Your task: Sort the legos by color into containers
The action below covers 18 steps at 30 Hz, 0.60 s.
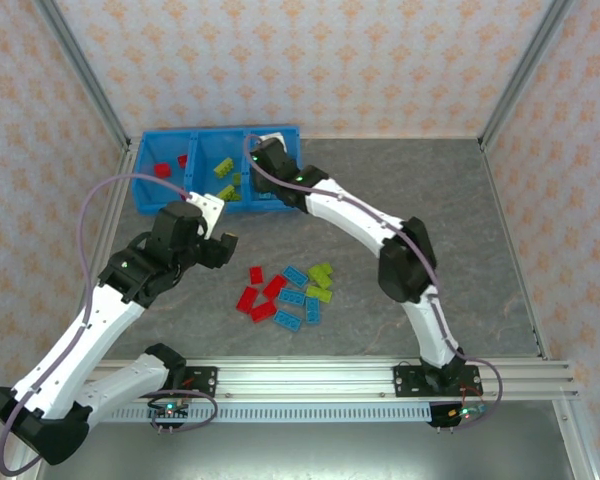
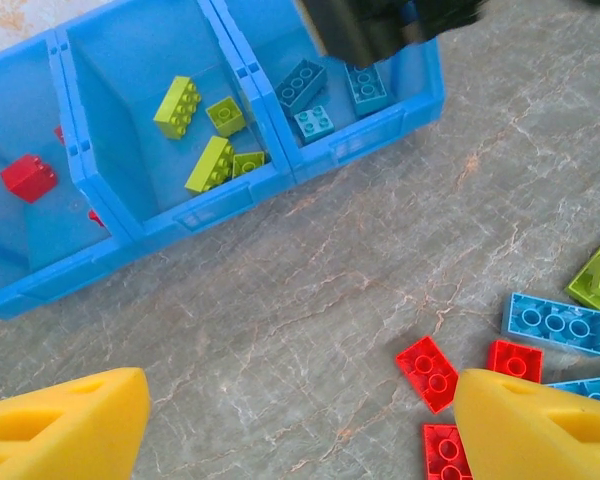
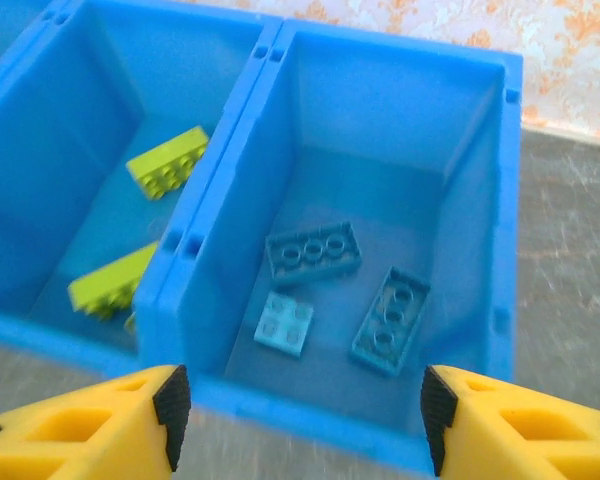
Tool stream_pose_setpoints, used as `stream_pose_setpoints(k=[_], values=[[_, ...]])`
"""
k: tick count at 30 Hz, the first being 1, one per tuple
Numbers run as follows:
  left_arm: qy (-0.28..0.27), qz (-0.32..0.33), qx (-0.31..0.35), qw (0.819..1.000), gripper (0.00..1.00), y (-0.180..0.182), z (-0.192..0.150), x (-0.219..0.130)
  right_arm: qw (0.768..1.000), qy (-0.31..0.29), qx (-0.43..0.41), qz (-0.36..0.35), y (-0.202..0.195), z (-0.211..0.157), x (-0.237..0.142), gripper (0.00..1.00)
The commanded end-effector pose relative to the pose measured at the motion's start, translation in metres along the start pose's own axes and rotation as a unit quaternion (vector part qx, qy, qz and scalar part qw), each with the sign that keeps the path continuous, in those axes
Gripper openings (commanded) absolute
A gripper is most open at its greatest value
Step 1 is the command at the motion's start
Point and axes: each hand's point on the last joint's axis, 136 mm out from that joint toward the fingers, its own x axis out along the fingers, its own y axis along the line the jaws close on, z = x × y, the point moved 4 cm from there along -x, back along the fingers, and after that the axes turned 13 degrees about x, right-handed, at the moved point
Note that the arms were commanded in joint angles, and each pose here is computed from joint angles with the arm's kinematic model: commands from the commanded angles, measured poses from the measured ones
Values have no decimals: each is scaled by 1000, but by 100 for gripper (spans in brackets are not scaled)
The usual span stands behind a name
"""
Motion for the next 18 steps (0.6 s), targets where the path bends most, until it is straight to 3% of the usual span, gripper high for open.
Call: stream_pose_setpoints(k=[1, 5, 7, 11, 15, 18], values=[[14, 9, -1, 1000, 81, 2, -3, 6, 998, 28, 20, 56, -6, 8, -81, 66], [23, -8, -32, 999, 93, -1, 1, 13, 991, 63, 41, 111, -28, -24, -144, 72], [45, 0, -81, 996, 100, 3, 5, 14, 985, 85, 51, 143, -40, -47, -173, 76], [60, 0, -201, 978, 100, -1, 8, 26, 967, 143, 75, 196, -61, -96, -218, 83], [79, -9, -314, 946, 98, -17, -3, 59, 943, 195, 111, 246, -77, -146, -246, 93], [137, -14, -318, 938, 96, -38, -17, 89, 941, 196, 139, 236, -94, -168, -251, 99]])
